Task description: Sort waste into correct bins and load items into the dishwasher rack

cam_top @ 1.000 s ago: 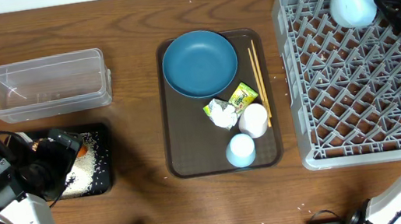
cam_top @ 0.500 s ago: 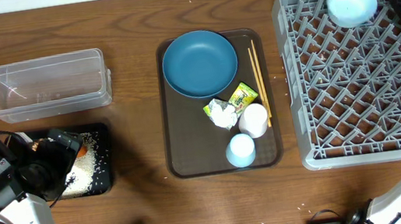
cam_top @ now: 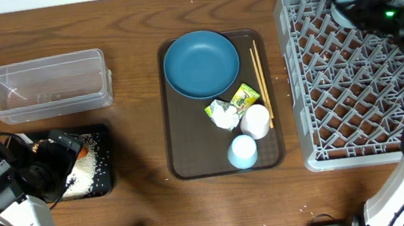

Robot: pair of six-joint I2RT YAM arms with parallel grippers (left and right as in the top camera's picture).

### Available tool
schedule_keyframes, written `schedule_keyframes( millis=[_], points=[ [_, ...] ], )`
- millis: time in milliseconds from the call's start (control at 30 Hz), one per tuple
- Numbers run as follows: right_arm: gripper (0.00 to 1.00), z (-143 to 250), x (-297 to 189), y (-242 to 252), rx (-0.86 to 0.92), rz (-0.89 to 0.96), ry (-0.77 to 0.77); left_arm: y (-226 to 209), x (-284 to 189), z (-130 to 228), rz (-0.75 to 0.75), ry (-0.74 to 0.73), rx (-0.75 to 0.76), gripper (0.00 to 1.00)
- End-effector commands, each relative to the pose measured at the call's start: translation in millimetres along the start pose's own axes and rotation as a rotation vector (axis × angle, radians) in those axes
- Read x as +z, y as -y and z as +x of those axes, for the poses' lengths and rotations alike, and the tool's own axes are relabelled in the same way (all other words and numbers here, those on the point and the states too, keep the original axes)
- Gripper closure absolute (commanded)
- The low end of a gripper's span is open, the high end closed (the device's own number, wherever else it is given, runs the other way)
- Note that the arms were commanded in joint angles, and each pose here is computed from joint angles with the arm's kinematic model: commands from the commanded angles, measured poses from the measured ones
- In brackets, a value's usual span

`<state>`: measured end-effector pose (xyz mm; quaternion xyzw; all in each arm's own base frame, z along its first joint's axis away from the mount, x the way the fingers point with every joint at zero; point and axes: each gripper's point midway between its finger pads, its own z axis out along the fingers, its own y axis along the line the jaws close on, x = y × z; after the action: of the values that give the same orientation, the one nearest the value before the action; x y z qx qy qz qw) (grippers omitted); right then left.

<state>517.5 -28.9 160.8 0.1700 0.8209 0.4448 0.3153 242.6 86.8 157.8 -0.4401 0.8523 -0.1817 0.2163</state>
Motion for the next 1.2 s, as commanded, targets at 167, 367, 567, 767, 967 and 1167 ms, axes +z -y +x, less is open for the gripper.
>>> schedule_keyframes(
  millis=[167, 367, 567, 767, 967, 1167],
  points=[
    [0.36, -37.4, -8.2, -46.5, -0.560, 0.613, 0.084, 0.3, -0.4, -0.6, 0.006, -0.002, 0.018, 0.02],
    [0.21, -50.9, -2.9, -86.8, -0.790, 0.823, 0.175, 0.3, -0.4, -0.6, 0.006, -0.002, 0.018, 0.02],
    [0.20, -49.0, 15.6, -63.1, -0.900, 1.014, 0.144, 0.4, -0.4, -0.6, 0.007, -0.002, 0.018, 0.02],
    [0.20, -35.4, 33.2, -4.5, -0.853, 1.090, 0.021, 0.3, -0.4, -0.6, 0.006, -0.002, 0.018, 0.02],
    [0.21, -33.8, 36.1, 24.7, -0.826, 1.121, -0.022, 0.3, -0.4, -0.6, 0.006, -0.002, 0.018, 0.02],
    [0.25, -35.6, 33.8, 41.5, -0.805, 1.140, -0.037, 0.3, -0.4, -0.6, 0.006, -0.002, 0.018, 0.02]
  ],
)
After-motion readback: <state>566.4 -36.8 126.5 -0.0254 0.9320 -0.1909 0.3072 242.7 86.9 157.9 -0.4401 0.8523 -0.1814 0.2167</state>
